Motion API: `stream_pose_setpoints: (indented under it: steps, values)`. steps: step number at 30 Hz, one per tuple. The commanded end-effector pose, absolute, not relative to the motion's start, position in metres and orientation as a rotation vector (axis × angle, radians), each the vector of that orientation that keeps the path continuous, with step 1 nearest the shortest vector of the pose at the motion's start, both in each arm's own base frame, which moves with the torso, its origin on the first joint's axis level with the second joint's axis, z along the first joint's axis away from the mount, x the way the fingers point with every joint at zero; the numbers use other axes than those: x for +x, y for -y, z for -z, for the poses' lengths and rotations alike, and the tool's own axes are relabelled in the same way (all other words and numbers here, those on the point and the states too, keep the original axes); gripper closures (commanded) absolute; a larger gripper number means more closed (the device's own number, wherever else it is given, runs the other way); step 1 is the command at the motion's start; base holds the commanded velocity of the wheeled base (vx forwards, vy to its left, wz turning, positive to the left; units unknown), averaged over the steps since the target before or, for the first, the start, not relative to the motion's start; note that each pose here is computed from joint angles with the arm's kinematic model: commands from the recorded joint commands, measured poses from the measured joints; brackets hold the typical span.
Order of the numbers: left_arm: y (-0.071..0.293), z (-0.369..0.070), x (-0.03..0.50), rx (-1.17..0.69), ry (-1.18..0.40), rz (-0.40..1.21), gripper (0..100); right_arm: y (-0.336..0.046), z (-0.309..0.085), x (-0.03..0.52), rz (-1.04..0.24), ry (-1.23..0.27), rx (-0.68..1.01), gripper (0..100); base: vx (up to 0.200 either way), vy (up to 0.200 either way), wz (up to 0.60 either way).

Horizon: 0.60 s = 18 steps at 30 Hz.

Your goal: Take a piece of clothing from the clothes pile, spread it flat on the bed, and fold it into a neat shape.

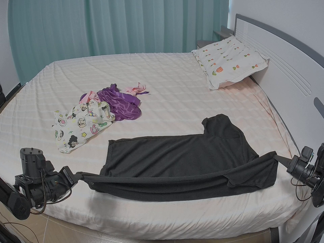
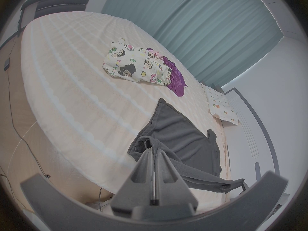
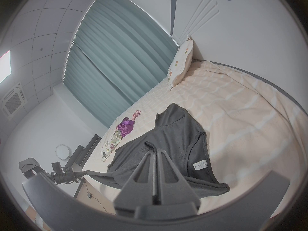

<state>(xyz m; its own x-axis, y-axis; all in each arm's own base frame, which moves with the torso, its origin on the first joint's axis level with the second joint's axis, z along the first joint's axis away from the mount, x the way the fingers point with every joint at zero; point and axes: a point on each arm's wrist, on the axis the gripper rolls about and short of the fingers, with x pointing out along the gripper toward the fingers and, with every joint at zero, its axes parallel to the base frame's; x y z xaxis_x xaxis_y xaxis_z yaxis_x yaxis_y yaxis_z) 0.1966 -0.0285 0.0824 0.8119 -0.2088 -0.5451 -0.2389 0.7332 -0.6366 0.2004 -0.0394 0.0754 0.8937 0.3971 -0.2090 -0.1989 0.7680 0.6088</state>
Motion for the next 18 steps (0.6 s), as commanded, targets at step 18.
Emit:
stream_pose_setpoints:
  steps: [18]
  values:
    - [0.031, -0.073, 0.223, -0.761, -0.659, -0.044, 100, 0.046, -0.074, 0.223, -0.318, -0.303, 0.61, 100, 0.0, 0.0, 0.0]
